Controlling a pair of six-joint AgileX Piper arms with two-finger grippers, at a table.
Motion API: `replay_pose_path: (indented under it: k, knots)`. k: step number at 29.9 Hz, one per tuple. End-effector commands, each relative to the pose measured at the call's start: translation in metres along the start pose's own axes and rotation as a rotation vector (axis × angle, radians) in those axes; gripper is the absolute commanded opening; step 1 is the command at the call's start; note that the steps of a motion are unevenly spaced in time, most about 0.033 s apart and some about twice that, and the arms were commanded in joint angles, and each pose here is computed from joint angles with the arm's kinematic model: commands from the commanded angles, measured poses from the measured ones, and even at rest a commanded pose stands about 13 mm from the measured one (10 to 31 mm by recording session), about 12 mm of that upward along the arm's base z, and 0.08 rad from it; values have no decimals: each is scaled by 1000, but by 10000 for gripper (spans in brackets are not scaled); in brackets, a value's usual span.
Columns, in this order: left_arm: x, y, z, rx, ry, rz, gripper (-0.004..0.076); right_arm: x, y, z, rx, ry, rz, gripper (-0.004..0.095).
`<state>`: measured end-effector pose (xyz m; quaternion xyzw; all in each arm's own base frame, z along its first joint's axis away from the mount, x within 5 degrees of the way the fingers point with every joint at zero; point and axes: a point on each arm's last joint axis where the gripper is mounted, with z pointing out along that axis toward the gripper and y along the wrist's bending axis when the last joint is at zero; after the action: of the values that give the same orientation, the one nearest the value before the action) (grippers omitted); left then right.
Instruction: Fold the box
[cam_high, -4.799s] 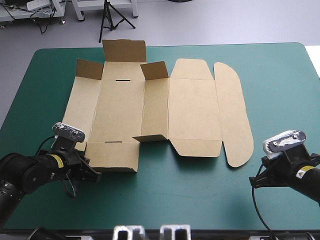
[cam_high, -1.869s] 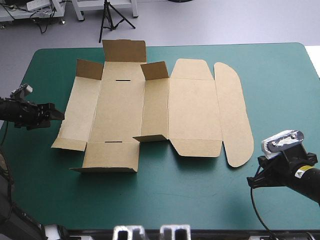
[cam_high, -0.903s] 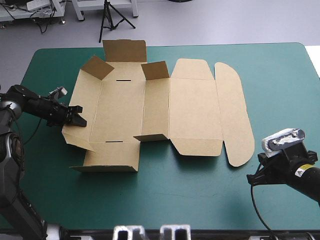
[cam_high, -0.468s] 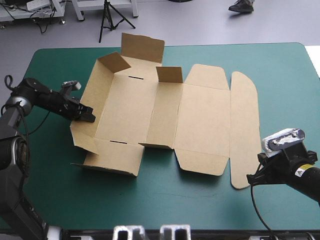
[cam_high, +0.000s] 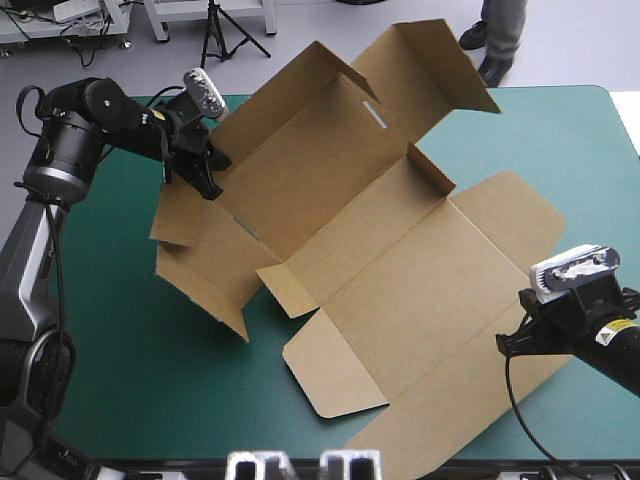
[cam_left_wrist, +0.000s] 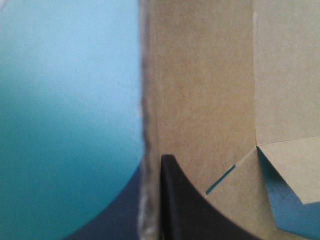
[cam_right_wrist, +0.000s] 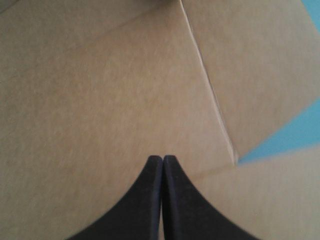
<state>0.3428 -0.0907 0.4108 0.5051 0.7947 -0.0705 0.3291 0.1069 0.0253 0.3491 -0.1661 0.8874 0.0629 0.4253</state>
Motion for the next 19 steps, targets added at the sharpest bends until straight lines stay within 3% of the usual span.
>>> replay_pose_path:
  k: [1, 7, 12, 19]
  knots:
    - [-36, -28, -43, -60, -105, 179, -9, -30, -3, -15, 33, -150, 12, -19]
    - [-63, -52, -51, -250, -43, 377, -9, -60, -9, -24, 51, -192, 8, -19]
    - [-81, -72, -47, -310, -53, 430, -9, -86, -13, -32, 58, -240, 17, -19]
    - [-104, -83, -49, -566, -88, 435, -9, -117, -18, -51, 111, -315, -25, -19]
